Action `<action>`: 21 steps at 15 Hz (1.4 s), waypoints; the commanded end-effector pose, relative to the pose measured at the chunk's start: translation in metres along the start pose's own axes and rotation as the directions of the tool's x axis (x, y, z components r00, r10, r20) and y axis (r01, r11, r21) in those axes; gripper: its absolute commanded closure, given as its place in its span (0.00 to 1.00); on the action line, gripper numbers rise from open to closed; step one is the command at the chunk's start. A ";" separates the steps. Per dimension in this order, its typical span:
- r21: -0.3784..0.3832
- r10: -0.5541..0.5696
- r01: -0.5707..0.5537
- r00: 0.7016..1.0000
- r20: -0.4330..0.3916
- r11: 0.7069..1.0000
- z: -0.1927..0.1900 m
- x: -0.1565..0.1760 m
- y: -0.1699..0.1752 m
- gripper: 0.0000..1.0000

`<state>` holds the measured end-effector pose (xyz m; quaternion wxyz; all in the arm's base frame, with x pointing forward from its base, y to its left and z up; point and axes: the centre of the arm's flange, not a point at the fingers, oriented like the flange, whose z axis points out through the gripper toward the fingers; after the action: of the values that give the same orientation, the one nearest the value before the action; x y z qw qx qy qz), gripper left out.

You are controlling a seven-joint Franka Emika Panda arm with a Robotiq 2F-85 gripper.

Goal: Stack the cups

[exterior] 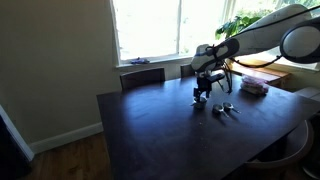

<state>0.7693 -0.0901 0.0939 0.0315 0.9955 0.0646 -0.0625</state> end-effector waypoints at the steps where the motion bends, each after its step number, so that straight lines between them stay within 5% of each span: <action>1: 0.035 -0.062 0.059 0.993 0.096 0.998 0.000 -0.007 -0.003 0.00; 12: 0.050 -0.226 0.220 0.960 0.168 0.974 0.002 -0.041 -0.011 0.00; 21: 0.008 -0.390 0.397 0.899 0.198 0.918 -0.005 -0.080 -0.006 0.00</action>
<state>0.7412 -0.0925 0.0879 0.0291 0.9593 0.2335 -0.1563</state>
